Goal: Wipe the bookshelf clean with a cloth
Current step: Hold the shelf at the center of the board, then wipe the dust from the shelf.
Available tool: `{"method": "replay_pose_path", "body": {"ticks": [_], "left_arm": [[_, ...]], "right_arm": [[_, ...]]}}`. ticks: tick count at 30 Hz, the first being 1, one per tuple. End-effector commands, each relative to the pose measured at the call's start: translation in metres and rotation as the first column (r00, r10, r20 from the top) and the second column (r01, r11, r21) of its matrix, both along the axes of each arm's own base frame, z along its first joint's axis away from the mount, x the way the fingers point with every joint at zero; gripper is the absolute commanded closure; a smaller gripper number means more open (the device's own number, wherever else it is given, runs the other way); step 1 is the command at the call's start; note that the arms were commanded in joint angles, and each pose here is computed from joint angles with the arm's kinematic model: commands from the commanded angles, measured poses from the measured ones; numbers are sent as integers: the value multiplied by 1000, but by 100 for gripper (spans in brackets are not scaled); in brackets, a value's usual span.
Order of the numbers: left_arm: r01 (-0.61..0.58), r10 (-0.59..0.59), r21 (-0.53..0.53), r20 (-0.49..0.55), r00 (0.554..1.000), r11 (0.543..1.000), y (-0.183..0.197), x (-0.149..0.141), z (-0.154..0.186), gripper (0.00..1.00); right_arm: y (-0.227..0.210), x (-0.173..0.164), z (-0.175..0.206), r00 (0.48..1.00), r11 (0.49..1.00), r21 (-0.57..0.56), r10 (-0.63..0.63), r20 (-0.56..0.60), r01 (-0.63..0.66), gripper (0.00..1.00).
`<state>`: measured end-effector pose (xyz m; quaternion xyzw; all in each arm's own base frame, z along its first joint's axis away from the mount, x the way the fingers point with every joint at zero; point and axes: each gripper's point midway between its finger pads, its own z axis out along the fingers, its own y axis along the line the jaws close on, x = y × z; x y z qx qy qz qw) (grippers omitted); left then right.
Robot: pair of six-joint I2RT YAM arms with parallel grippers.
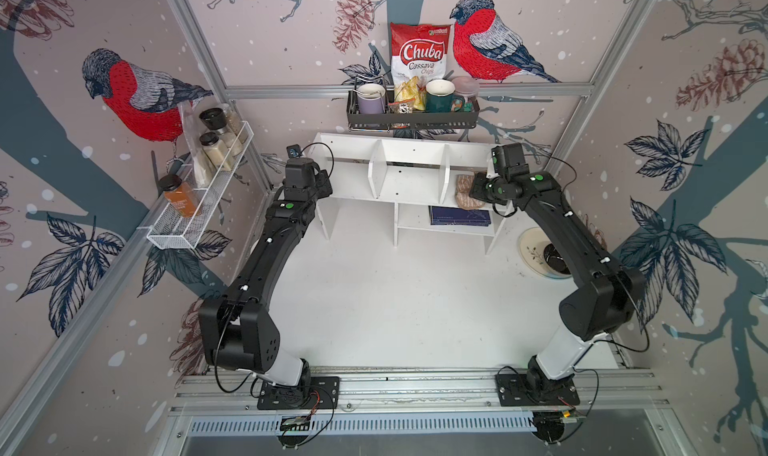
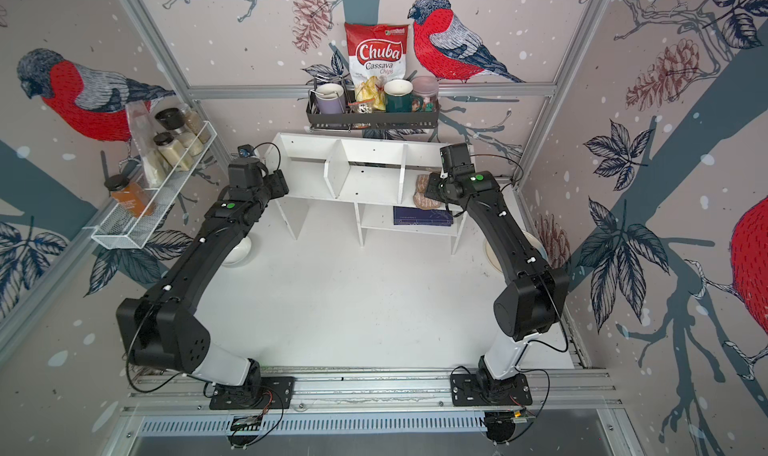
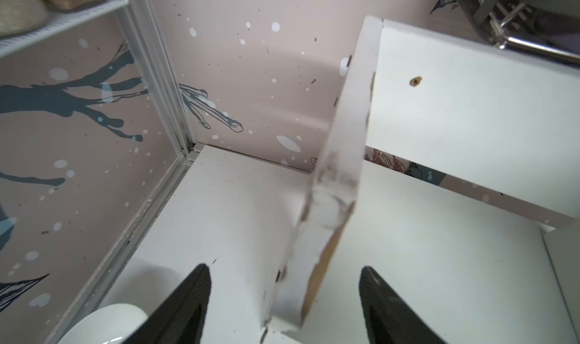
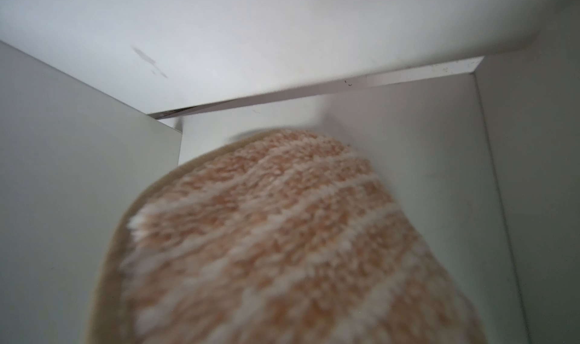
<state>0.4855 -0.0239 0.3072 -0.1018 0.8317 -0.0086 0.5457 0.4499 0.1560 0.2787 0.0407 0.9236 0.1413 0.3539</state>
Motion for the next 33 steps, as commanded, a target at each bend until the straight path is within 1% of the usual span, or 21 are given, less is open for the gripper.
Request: {"method": "replay_pose_path", "body": {"ticks": [1,2,3,6,8,10,11,12,13,15,18,19,22,25,29,33], "left_arm": [[97,-95,-11,98,991,995,-16,12,20,35],[98,-96,-11,102,990,995,-16,13,19,42],[95,-94,-9,98,991,995,-16,13,18,51],[72,-71,-10,89,994,997,-12,11,15,79],[76,-74,-17,88,993,997,-12,8,14,87],[96,-93,-26,88,992,995,-16,4,13,91],[107,-104,-34,83,991,994,-18,2,12,94],[107,-104,-38,78,992,994,-18,0,11,99],[104,-101,-43,76,992,994,-17,-3,12,100],[99,-95,-53,74,993,994,-16,-10,13,100],[82,-77,-55,82,994,995,-12,-22,15,100],[77,-72,-51,81,994,996,-10,-27,16,100],[83,-81,-36,64,995,996,-7,-37,17,100],[114,-112,-51,38,993,992,-5,-39,11,100],[229,-229,-59,6,973,972,-21,-32,3,100],[342,-346,-102,-25,938,934,-43,-19,-7,100]], "right_arm": [[-11,-5,0,1000,998,-62,-19,-17,18,80],[-12,-7,2,1000,998,-67,-23,-15,22,70],[-12,-8,5,1000,997,-71,-24,-8,24,62],[-17,-12,15,999,994,-100,-45,25,48,49],[-22,-13,19,997,990,-118,-68,37,72,41],[-24,-14,21,996,989,-120,-81,41,85,37],[-21,-14,23,996,990,-111,-76,47,81,39],[-17,-14,22,996,991,-108,-69,49,74,44],[-15,-13,21,997,992,-106,-66,51,71,51],[-12,-7,19,996,991,-113,-69,54,75,73],[-21,8,20,992,986,-118,-107,66,115,94],[-23,15,21,991,987,-108,-113,70,120,99],[-33,34,26,987,985,-89,-139,83,146,100],[-36,48,39,984,987,-50,-148,98,153,100],[-18,60,63,984,995,11,-99,148,98,100],[9,63,70,984,999,21,-38,173,35,100]]}}
